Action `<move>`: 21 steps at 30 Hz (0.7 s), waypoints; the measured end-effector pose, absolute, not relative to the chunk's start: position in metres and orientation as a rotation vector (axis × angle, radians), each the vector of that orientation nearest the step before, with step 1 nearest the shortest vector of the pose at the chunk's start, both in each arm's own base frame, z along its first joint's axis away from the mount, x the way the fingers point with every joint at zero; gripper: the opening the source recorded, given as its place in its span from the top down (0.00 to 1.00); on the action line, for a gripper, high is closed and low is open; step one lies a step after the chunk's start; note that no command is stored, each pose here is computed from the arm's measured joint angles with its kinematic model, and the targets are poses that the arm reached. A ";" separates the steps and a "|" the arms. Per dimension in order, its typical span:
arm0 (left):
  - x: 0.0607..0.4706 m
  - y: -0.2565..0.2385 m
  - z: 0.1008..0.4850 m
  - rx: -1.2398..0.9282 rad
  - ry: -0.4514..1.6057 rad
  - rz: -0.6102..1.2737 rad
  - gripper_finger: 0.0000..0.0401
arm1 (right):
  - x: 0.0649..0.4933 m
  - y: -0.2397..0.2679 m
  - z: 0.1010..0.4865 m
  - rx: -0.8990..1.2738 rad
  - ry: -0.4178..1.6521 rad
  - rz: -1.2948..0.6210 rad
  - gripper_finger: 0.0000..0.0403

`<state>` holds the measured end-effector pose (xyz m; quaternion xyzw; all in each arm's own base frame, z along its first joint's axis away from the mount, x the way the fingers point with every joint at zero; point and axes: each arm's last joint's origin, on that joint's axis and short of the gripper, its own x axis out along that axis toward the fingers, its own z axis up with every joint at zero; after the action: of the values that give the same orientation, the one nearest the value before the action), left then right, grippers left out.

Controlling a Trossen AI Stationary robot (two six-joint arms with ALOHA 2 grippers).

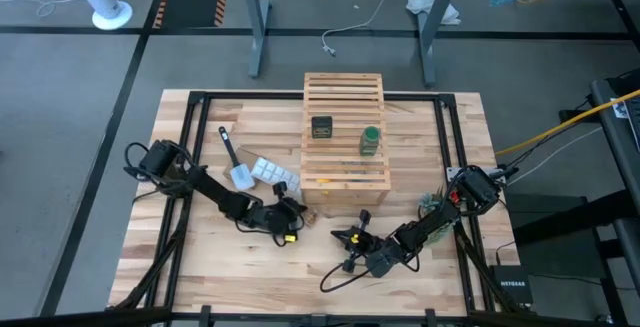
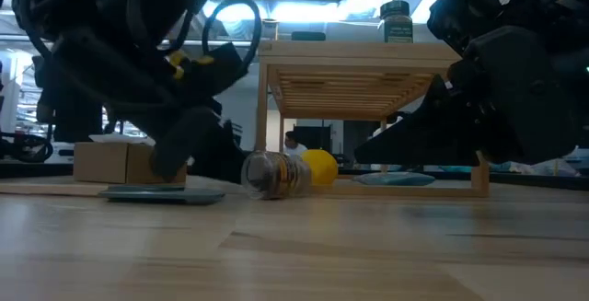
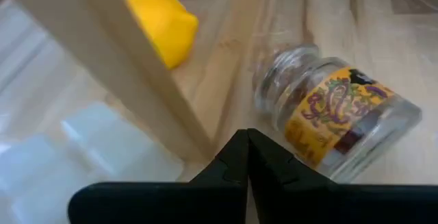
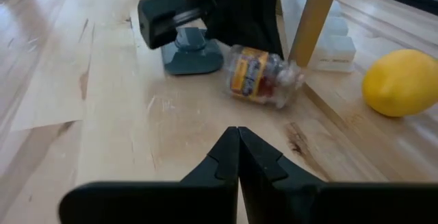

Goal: Shelf spices
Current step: Put the brown seasoning bottle on the shelf

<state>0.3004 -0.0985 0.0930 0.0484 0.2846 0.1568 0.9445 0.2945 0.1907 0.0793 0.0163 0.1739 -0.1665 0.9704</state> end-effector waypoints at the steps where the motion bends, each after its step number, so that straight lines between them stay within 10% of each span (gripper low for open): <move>1: 0.302 -0.100 0.091 0.097 0.576 0.317 1.00 | 0.295 0.191 0.079 0.033 0.351 -0.337 0.98; 21: 0.305 -0.130 0.095 0.105 0.542 0.217 1.00 | 0.290 0.178 0.068 0.045 0.421 -0.458 0.98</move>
<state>0.3047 -0.1301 0.0950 0.0519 0.2668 0.1067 0.9564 0.2901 0.1777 0.0678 0.0220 0.2071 -0.2251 0.9518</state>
